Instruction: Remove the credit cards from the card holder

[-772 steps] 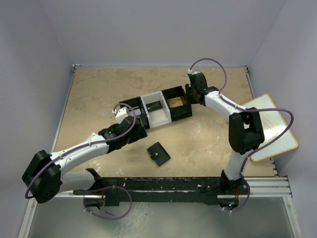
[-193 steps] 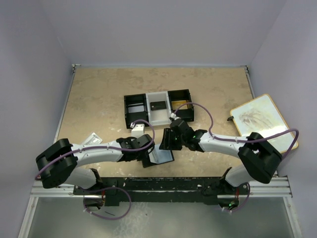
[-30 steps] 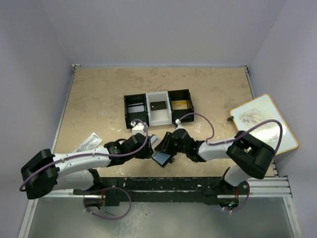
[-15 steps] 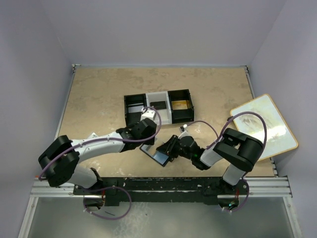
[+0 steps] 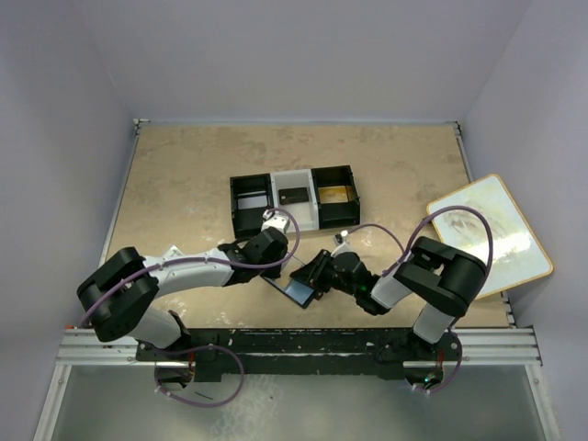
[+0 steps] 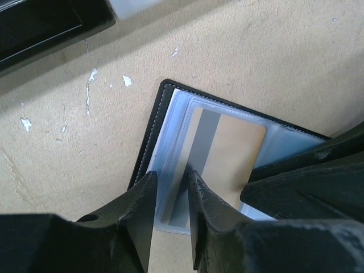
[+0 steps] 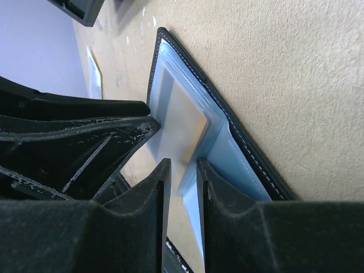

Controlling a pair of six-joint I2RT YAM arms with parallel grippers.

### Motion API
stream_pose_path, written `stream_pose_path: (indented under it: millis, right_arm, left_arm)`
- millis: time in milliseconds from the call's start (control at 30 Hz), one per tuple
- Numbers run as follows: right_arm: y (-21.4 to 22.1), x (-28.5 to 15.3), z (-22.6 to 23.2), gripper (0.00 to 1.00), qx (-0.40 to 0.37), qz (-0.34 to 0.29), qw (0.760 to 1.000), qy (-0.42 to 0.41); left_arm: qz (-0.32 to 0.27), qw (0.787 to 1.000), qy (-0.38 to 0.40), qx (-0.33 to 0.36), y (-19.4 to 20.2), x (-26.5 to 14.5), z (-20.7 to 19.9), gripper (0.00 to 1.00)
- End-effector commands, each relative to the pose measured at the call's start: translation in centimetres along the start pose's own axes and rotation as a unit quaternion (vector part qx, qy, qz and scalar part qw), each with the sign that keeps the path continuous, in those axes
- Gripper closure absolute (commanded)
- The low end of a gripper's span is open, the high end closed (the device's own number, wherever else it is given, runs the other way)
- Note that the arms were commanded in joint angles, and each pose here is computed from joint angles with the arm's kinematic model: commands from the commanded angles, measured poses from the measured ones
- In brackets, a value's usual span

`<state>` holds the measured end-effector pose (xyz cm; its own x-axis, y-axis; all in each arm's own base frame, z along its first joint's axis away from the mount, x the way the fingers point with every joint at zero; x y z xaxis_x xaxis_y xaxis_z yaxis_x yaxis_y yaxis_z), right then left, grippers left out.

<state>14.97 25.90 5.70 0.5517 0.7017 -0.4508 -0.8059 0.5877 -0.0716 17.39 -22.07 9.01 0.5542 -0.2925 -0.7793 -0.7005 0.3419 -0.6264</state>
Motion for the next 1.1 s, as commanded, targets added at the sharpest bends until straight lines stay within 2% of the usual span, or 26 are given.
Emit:
stream_pose_path:
  millis: [0,67,233,333,633,767,933,1067]
  right_arm:
    - [-0.3,0.7,0.2,0.73,-0.004,-0.009,1.000,-0.003]
    - [-0.3,0.9,0.5,0.75,-0.009,-0.007,1.000,-0.009]
    - [-0.4,0.6,1.3,0.95,-0.020,-0.010,0.999,-0.025]
    - [-0.6,0.1,1.6,1.00,-0.025,-0.016,0.999,-0.025]
    - [-1.4,-0.7,0.6,1.00,-0.043,-0.025,0.998,0.025]
    - [-1.6,-0.7,1.3,0.82,-0.069,-0.020,0.997,0.041]
    - [-2.6,-0.6,2.9,0.67,-0.127,-0.042,0.988,0.082]
    - [-2.7,-1.5,3.2,0.63,-0.137,-0.048,0.986,0.083]
  left_arm:
    - [0.024,1.000,0.018,0.008,1.4,0.4,0.1,0.76]
    - [0.029,0.999,0.013,0.002,1.9,0.4,0.3,0.78]
    - [0.036,0.999,0.000,-0.007,2.7,0.2,0.7,0.80]
    - [0.036,0.999,-0.010,-0.007,2.9,0.1,1.0,0.80]
    - [0.028,0.999,0.042,-0.015,2.5,-0.9,-0.2,0.82]
    - [0.018,0.998,0.054,-0.026,2.5,-1.8,-1.2,0.81]
    - [0.010,0.998,0.043,-0.044,3.2,-2.3,-1.0,0.81]
    - [0.000,0.998,0.034,-0.053,3.3,-2.7,-0.7,0.81]
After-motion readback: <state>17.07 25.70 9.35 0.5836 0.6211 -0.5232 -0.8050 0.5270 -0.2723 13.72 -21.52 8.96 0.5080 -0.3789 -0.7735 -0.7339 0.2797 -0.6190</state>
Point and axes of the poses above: each gripper's point midway between its finger pads, its own x axis out along the fingers, its own z axis along the line the jaws close on, y = z × x, the point moved 8 cm from there along -x, back along the fingers, and after that the axes turned 11 degrees about x, right-handed, at the moved point
